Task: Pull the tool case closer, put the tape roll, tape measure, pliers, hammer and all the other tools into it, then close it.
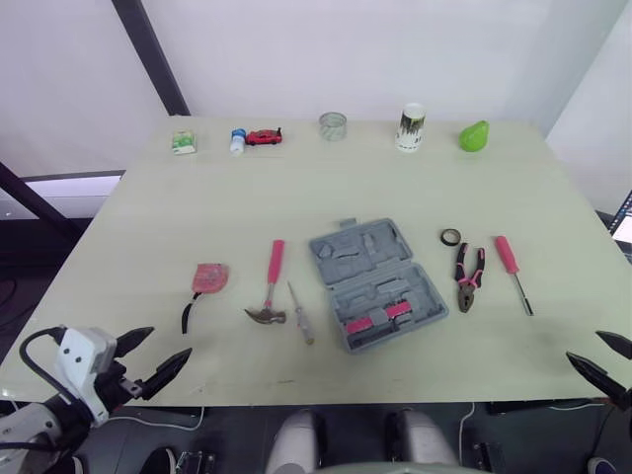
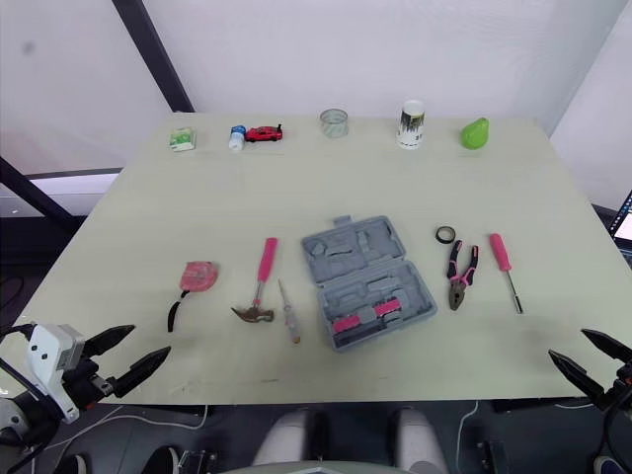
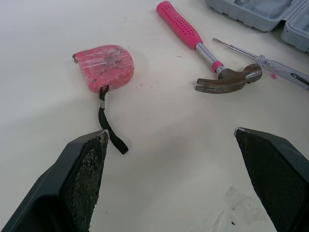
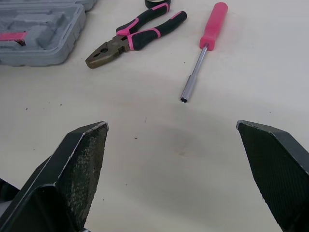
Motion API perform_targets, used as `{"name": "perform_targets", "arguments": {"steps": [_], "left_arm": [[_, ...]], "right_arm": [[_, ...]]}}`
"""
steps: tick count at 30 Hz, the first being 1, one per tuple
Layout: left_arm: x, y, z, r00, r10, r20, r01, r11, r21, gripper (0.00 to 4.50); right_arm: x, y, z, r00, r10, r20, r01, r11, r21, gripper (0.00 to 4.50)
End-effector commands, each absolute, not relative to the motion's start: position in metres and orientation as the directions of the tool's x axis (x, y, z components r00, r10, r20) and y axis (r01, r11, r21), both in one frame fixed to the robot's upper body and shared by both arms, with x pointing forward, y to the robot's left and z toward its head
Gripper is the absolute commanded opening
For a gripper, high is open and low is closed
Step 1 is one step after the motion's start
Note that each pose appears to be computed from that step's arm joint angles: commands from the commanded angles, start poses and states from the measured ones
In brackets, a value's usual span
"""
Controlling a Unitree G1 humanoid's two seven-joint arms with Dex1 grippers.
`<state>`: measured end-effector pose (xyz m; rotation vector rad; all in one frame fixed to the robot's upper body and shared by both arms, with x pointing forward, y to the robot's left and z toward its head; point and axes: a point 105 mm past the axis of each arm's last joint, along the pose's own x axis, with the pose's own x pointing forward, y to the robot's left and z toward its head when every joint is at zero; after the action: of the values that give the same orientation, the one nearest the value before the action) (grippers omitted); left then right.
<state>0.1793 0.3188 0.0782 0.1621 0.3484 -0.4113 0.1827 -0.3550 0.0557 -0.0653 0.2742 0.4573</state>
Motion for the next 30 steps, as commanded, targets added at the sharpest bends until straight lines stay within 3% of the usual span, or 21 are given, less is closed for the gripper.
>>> {"name": "perform_targets", "arguments": {"steps": [1, 17, 24, 30], "left_arm": [[0.181, 0.321, 0.075, 0.867, -0.362, -0.344, 0.414, 0.906, 0.090, 4.45], [0.178, 0.335, 0.059, 0.875, -0.361, -0.322, 0.404, 0.912, 0.076, 4.45], [0.210, 0.314, 0.078, 0.844, -0.455, -0.284, 0.501, 0.858, 0.113, 4.45], [0.253, 0.279, 0.103, 0.798, -0.552, -0.241, 0.592, 0.792, 0.147, 4.45]], "right_arm": [[0.186, -0.359, 0.069, 0.868, 0.421, -0.265, -0.446, 0.894, -0.039, 4.50], [0.186, -0.369, 0.077, 0.864, 0.419, -0.279, -0.446, 0.894, -0.037, 4.50], [0.220, -0.334, 0.093, 0.834, 0.489, -0.255, -0.524, 0.847, -0.091, 4.50], [0.267, -0.282, 0.104, 0.737, 0.603, -0.306, -0.658, 0.743, -0.121, 4.50]]}}
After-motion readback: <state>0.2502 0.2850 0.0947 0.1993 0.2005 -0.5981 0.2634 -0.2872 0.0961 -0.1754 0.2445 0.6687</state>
